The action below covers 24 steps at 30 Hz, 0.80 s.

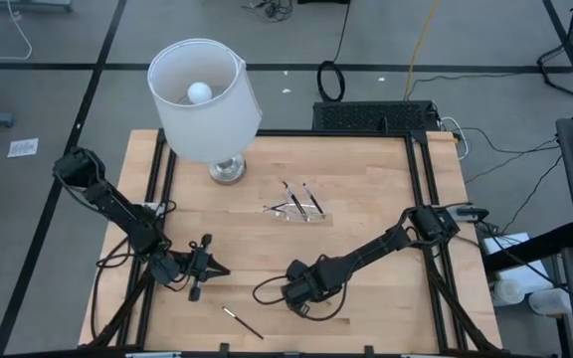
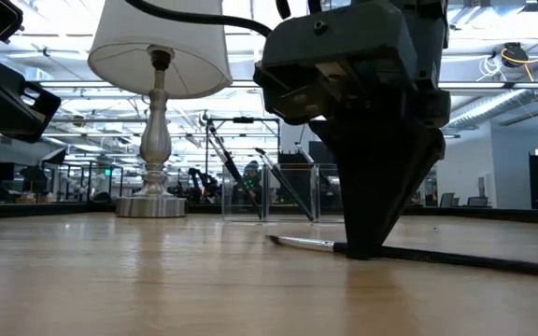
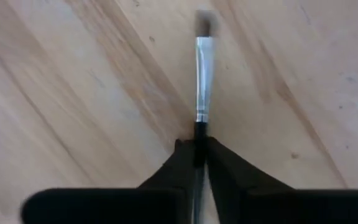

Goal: Sort items
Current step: Put the eyeshadow brush into the transparent organizer

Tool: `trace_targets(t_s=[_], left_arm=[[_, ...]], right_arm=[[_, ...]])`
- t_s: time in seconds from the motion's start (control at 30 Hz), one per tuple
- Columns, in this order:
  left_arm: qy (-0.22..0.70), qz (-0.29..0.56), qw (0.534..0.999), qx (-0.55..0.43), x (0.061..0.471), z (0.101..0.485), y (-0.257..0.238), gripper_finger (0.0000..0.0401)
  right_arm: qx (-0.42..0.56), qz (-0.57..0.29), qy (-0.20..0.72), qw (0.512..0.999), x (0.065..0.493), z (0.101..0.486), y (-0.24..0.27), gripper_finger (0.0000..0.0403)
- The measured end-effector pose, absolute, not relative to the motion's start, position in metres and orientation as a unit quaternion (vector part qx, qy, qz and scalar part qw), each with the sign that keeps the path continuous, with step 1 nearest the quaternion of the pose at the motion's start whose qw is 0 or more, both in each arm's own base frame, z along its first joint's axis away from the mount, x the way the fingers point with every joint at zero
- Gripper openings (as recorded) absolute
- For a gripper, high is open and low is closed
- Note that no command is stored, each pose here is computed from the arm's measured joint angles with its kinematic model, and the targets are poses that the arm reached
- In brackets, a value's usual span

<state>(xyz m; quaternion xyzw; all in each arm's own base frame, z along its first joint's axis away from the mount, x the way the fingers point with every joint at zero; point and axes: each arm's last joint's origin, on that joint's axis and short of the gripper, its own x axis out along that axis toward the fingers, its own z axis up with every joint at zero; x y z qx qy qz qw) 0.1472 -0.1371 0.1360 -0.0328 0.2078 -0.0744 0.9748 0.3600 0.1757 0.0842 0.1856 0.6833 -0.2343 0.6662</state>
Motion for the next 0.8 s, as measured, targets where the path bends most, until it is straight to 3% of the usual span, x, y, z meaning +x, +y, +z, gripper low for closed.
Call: trace_targets(t_s=[0.07, 0.23, 0.37, 0.8], left_arm=[[0.208, -0.074, 0.975, -0.034, 0.147, 0.136, -0.137, 0.0026], [0.208, -0.074, 0.975, -0.034, 0.147, 0.136, -0.137, 0.0026], [0.208, -0.074, 0.975, -0.032, 0.147, 0.136, -0.137, 0.0026], [0.209, -0.072, 0.975, -0.030, 0.147, 0.136, -0.137, 0.0026]], right_arm=[[0.183, -0.232, 0.684, 0.667, 0.360, 0.084, 0.176, 0.0010], [0.176, -0.227, 0.684, 0.671, 0.360, 0.084, 0.176, 0.0008], [0.146, -0.223, 0.655, 0.707, 0.360, 0.095, 0.177, 0.0004], [0.085, -0.207, 0.384, 0.896, 0.356, 0.225, 0.182, 0.0000]])
